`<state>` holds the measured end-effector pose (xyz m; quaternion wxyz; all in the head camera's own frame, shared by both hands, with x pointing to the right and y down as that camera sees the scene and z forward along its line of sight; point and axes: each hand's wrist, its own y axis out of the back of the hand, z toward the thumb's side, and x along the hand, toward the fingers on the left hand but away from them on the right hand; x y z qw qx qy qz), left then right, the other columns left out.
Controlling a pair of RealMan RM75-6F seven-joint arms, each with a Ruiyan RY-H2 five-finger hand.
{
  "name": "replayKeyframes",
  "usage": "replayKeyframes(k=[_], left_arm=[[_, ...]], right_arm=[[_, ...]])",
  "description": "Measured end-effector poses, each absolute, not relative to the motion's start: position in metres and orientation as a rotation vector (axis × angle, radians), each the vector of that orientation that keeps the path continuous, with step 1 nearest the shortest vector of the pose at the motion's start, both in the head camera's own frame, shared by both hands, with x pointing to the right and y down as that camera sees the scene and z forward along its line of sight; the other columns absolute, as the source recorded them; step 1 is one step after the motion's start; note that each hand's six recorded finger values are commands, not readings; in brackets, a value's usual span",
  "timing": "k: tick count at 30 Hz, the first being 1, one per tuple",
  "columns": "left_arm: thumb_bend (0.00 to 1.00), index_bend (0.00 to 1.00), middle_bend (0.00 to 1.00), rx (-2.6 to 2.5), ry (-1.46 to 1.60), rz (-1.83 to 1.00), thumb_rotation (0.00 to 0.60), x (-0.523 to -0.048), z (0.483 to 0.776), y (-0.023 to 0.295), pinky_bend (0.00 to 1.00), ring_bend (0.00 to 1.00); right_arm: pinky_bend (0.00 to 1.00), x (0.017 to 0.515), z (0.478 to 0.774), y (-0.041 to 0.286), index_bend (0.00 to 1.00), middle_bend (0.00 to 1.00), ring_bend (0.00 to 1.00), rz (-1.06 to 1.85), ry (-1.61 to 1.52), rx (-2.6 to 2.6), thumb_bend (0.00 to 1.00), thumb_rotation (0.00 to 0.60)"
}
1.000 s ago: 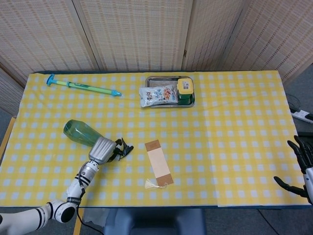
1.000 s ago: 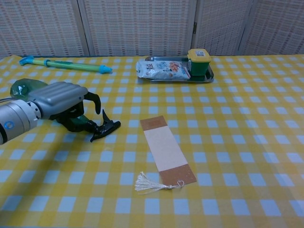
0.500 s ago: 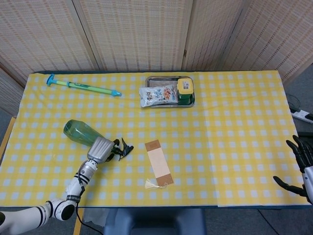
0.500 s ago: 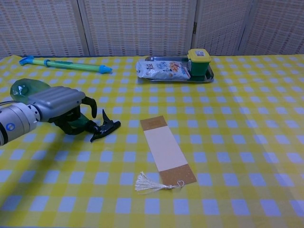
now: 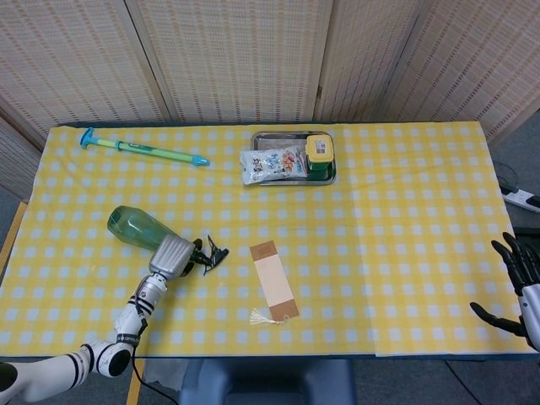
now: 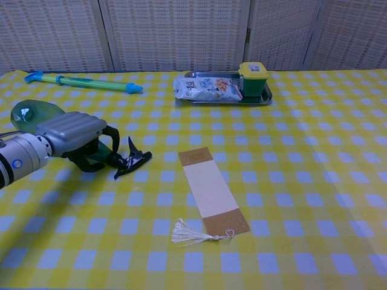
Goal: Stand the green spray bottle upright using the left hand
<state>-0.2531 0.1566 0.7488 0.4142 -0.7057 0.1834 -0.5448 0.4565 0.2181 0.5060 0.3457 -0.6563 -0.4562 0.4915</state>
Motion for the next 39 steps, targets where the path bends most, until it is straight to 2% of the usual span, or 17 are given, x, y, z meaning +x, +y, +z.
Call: replayKeyframes(k=[19,25,31,39], left_arm=[[0.44,0.68,1.0,-1.726,0.457,-1.377,0.6,-0.258,0.751,0.156,1.0,1.0],[0.45,0.7,1.0,-1.71,0.505,-1.345,0.6,-0.26,0.742,0.154,1.0,1.0],[0.45,0.7,1.0,-1.709,0.576,-1.297,0.6,-0.259,0.726,0.151,1.0,1.0],[0.45,0.7,1.0,-1.713,0.77,-1.165,0.6,-0.26,0.679,0.139,1.0,1.0]], right_arm=[[0.0,0.455,0.507,0.219,0.0,0.0,0.0,1.276,-1.175,-1.711,0.2,0.6],[0.0,0.454,0.506,0.22,0.0,0.0,0.0,1.27,-1.172,-1.714,0.2,0.6],[0.0,0.454,0.505,0.221,0.0,0.0,0.0,1.265,-1.17,-1.718,0.2,0.6],[0.0,0.452,0.503,0.224,0.0,0.0,0.0,1.256,-1.167,-1.729,0.2,0.6]])
